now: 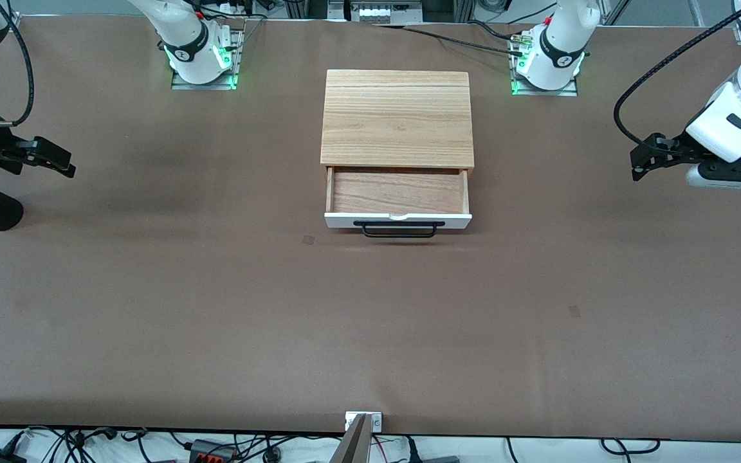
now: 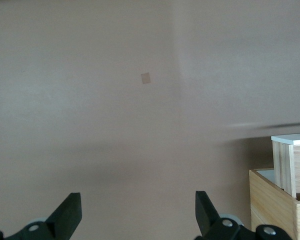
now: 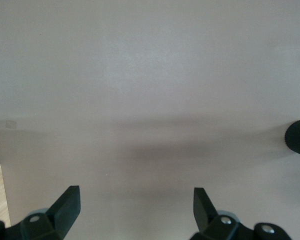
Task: Pull top drawer with both arms simultaneously
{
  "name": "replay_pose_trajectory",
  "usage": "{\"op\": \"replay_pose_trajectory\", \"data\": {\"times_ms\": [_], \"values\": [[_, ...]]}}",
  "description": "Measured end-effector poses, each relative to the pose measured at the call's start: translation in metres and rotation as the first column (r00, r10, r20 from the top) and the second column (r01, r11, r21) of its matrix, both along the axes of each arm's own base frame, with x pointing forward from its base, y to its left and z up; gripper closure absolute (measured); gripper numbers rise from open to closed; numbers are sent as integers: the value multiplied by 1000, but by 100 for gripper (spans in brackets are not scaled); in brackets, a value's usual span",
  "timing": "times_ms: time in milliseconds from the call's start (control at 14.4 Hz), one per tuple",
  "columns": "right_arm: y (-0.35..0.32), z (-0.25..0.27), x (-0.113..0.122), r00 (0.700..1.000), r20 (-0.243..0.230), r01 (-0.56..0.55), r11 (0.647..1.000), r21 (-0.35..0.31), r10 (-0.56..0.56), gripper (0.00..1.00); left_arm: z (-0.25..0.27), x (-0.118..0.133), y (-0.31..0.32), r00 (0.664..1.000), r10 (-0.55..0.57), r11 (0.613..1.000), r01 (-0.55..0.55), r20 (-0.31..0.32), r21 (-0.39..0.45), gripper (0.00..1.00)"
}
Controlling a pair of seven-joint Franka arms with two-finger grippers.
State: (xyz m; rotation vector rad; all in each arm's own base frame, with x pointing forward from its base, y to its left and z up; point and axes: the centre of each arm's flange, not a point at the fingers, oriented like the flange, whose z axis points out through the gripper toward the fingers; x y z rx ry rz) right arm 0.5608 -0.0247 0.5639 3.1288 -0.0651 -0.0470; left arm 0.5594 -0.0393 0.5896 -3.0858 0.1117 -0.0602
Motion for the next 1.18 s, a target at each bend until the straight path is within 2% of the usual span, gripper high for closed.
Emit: {"op": "replay_pose_trajectory", "data": {"times_ms": [1183], "values": [[2, 0, 1, 1000, 9, -13, 1000, 0, 13, 0, -2, 3, 1, 1000, 3, 1000, -3, -22, 0, 0]]}}
